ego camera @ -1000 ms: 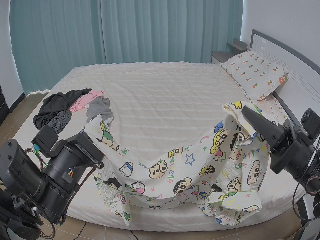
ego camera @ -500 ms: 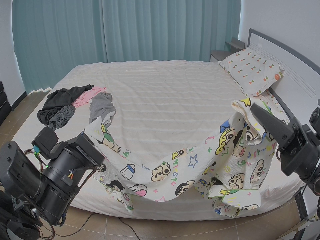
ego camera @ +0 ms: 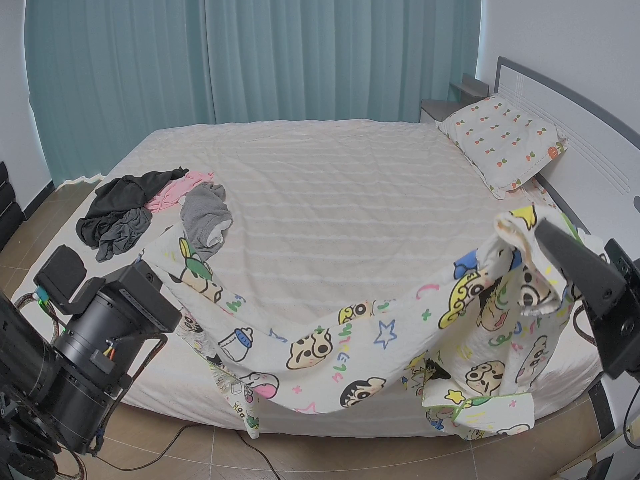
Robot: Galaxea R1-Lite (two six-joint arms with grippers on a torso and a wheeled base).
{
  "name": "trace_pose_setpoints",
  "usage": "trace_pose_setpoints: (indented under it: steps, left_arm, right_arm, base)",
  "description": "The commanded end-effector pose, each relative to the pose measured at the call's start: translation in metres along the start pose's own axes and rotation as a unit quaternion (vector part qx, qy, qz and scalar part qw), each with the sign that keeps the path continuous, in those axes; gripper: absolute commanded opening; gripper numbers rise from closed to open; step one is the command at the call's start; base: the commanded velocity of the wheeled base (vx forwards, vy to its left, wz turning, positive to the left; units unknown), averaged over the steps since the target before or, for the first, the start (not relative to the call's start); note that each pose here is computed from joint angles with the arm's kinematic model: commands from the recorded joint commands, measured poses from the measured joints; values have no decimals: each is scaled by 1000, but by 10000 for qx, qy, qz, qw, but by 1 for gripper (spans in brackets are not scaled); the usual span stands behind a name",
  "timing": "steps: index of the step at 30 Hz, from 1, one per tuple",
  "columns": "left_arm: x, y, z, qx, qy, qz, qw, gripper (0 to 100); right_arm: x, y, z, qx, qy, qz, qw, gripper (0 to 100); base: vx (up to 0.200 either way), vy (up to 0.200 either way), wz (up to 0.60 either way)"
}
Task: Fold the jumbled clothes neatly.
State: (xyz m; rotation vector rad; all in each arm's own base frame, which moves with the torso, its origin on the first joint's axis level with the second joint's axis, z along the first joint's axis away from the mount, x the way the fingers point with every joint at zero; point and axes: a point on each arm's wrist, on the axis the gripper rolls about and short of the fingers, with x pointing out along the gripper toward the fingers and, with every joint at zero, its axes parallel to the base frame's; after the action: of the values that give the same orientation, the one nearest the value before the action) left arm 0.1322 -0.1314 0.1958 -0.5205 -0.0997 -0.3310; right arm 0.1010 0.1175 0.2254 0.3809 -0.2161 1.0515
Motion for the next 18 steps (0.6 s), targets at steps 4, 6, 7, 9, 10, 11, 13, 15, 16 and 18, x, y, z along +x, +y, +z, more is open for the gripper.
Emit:
trace_pose_setpoints:
  steps: [4,6,7,9,10,11,13,15,16,18]
  left_arm:
    - [-14,-5,1,-52,356,-204,9991,0]
    - [-14,-5,1,-52,356,-204,9991,0]
    - [-14,-11,0,-388,450,-318,9977,0]
    - [-13,-14,-2,-515,575,-337,9964,0]
    - [-14,-14,-5,-510,696,-309,9958,0]
    - [-15,-14,-8,-496,837,-304,9948,0]
    - [-16,-15,-9,-499,948,-338,9937,0]
    - [-18,-21,-9,-718,1284,-368,9884,0]
    - [-18,-22,-8,-778,1355,-370,9870,0]
    - [-19,-24,-7,-946,1589,-394,9820,0]
  right_arm:
    - [-28,14,11,557,516,578,9954,0]
    - [-28,14,11,557,516,578,9954,0]
    - [-31,15,11,923,820,674,9901,0]
    - [-29,19,22,1231,688,793,9868,0]
    - [-28,20,26,1421,648,853,9840,0]
    - [-27,21,28,1540,651,915,9817,0]
    - [-26,21,29,1621,685,965,9797,0]
    - [-22,22,35,1766,839,1168,9737,0]
    - [-21,22,35,1797,900,1172,9726,0]
    - [-20,23,38,1923,987,1166,9694,0]
  base:
    - [0,0,0]
    - [0,0,0]
    - [0,0,0]
    - [0,0,0]
    - [0,0,0]
    - [0,0,0]
    - [0,0,0]
    - [0,0,0]
    - [0,0,0]
    - [0,0,0]
